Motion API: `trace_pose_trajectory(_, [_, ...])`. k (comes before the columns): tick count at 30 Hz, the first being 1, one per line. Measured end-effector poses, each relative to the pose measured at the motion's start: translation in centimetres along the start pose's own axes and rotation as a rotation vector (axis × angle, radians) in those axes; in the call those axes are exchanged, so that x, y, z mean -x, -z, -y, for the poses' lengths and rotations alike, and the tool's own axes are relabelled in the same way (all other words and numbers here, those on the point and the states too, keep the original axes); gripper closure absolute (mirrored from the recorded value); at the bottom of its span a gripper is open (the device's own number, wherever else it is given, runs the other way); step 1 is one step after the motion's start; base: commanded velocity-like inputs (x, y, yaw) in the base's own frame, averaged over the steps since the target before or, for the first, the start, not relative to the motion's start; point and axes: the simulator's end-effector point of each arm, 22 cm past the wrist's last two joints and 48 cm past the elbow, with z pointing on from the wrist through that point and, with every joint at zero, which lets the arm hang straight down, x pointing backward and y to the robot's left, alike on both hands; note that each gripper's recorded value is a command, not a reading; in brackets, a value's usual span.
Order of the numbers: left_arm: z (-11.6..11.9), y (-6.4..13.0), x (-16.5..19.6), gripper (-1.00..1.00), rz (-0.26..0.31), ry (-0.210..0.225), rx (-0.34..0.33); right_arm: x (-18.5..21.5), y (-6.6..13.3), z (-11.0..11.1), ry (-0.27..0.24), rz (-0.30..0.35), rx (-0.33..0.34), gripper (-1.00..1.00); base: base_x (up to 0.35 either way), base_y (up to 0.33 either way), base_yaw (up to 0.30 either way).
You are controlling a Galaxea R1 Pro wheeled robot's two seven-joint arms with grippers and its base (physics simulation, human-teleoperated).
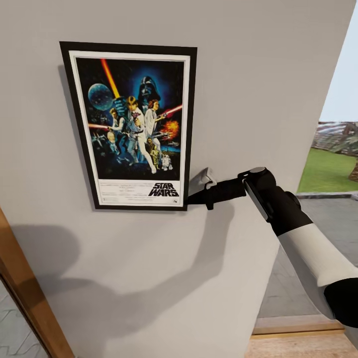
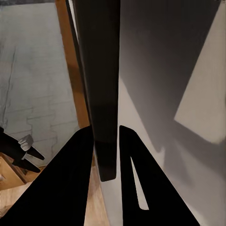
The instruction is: Pick up the poster from the kitchen countertop and hang it on one of the wall nails in the kitchen.
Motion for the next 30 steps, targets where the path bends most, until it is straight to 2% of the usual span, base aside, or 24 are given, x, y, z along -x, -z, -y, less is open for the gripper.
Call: trace_pose_trajectory(30, [0.0,0.0,0.01,-1.0,0.001,0.0,0.0,0.03,0.0,-0.07,-0.002,0.002,0.004,1.0,0.003,0.0,0.0])
